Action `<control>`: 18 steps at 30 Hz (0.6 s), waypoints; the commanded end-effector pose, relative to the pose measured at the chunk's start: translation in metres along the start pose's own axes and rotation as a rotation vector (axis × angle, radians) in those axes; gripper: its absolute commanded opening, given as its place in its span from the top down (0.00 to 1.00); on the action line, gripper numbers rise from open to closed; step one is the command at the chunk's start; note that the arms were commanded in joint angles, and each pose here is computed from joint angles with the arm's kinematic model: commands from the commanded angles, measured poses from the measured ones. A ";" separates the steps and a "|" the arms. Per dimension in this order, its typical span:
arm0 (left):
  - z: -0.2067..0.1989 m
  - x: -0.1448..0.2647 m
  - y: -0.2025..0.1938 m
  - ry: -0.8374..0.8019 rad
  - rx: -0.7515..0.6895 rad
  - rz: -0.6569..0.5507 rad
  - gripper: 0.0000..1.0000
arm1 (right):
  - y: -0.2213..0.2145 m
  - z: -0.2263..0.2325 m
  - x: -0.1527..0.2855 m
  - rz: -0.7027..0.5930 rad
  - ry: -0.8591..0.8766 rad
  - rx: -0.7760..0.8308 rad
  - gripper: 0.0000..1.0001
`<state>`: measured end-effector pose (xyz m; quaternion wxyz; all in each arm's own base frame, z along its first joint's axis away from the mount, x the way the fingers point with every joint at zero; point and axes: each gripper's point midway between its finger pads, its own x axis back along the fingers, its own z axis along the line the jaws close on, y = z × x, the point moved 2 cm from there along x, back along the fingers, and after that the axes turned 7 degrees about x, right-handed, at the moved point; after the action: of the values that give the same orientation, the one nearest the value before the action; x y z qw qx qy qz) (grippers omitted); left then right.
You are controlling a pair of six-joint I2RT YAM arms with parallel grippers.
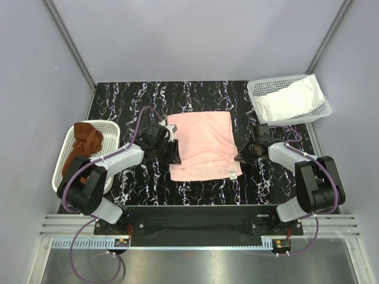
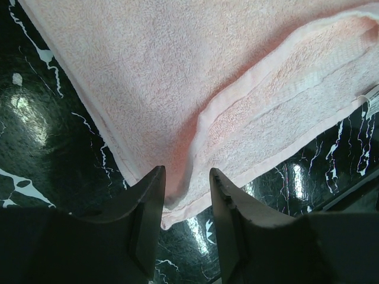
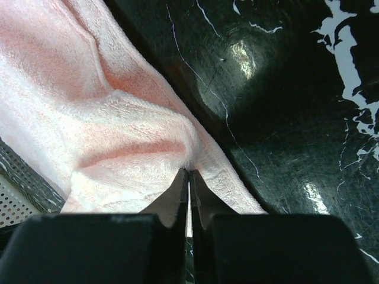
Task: Fold and stack the towels
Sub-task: Fold the towel
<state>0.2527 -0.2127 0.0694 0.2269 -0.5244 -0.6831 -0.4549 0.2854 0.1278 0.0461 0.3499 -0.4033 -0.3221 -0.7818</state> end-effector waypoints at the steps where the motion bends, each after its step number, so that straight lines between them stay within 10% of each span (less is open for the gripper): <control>1: -0.008 0.006 0.009 -0.018 -0.040 -0.043 0.59 | 0.013 0.005 0.001 -0.064 0.002 0.035 0.98; 8: -0.010 0.004 0.002 -0.019 -0.050 -0.024 0.72 | 0.018 0.012 0.009 -0.078 0.015 0.077 1.00; 12: -0.014 0.009 0.003 -0.030 -0.056 -0.027 1.00 | 0.022 0.014 0.019 -0.083 0.001 0.139 1.00; 18: -0.016 0.022 0.004 -0.001 -0.074 -0.045 1.00 | 0.023 0.008 0.036 -0.062 -0.061 0.238 1.00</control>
<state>0.2399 -0.2150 0.0761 0.2221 -0.5344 -0.6704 -0.4644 0.2907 0.1183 0.0658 0.3616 -0.3875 -0.3888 -0.7536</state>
